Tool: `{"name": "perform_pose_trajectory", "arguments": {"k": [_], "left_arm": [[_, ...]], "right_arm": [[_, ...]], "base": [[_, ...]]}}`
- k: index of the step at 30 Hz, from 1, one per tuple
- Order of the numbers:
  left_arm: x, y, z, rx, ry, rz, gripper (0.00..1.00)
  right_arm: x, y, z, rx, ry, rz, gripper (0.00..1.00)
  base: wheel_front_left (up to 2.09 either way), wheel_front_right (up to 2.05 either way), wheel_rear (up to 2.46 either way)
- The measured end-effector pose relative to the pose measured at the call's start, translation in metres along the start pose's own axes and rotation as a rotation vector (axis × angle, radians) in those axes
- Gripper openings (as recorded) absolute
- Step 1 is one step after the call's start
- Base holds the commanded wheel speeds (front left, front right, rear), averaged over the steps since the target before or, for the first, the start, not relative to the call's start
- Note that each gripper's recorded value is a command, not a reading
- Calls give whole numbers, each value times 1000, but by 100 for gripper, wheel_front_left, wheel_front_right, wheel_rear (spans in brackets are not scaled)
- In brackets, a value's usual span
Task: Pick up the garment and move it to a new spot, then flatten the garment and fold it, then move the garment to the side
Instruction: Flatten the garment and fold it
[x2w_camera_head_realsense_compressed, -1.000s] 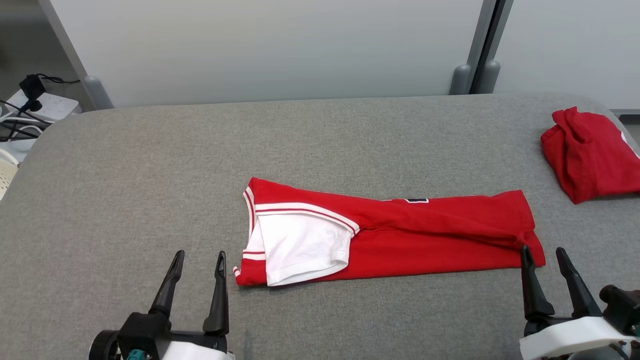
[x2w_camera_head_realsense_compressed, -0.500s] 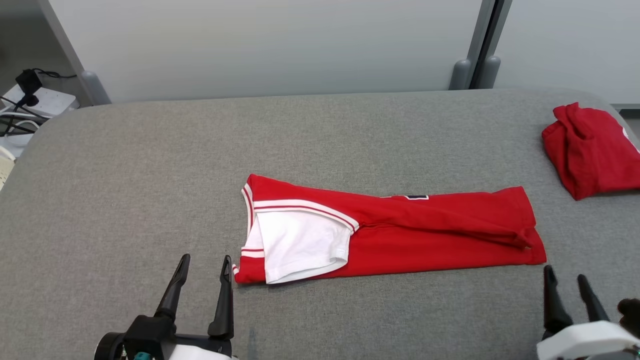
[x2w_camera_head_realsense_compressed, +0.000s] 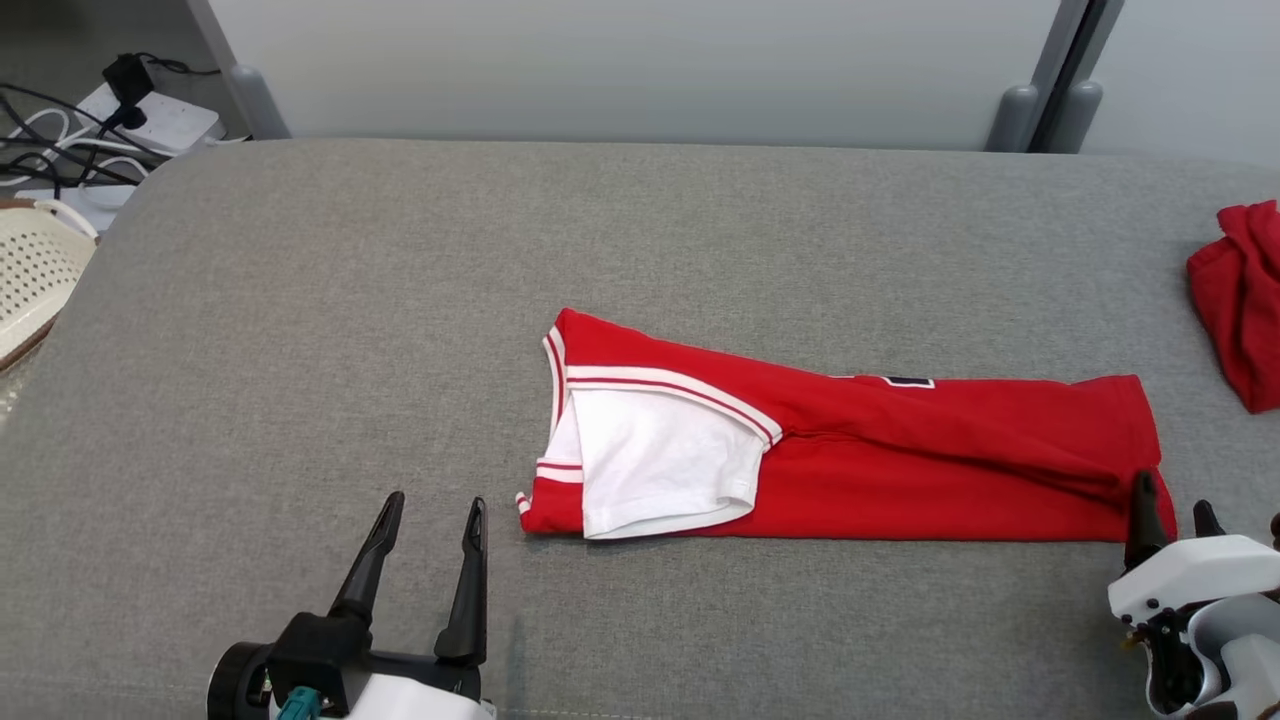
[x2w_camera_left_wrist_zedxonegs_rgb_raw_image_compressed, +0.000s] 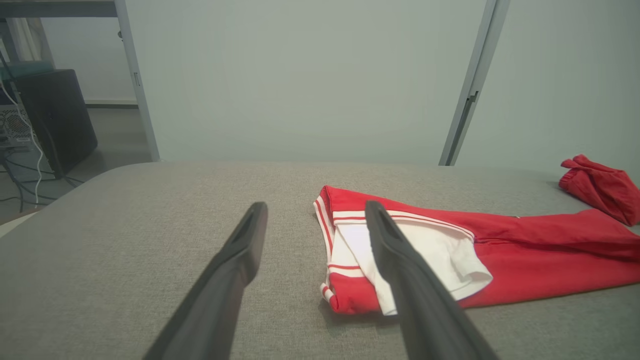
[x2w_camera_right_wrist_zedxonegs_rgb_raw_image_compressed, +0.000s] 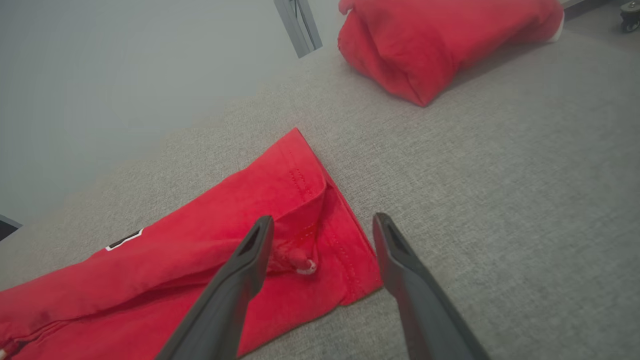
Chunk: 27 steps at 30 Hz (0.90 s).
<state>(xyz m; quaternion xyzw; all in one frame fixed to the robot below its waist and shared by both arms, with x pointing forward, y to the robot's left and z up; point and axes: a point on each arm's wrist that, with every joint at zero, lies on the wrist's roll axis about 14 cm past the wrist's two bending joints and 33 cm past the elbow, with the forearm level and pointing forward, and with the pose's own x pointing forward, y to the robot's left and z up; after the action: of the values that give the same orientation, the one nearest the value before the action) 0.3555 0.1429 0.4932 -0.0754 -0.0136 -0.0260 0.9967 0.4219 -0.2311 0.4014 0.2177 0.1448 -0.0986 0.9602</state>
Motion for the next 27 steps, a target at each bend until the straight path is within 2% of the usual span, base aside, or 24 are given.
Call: {"name": "perform_pose_trajectory", "arguments": {"k": [16,17,19,27], "left_arm": [[4,14,-9,20,31,30,100],[4,14,-10,20,32,31,100],[4,14,-10,20,34,30,100],[10,10,-6,20,17,15,100]], "right_arm": [[28,-4,-32,30,173,-62,100],[29,-4,-32,34,174,-63,62],[30,-3,-32,35,176,-60,0],[30,3,-27,19,164,-32,0]], "base": [[0,0,0],[0,0,0],[0,0,0],[0,0,0]]}}
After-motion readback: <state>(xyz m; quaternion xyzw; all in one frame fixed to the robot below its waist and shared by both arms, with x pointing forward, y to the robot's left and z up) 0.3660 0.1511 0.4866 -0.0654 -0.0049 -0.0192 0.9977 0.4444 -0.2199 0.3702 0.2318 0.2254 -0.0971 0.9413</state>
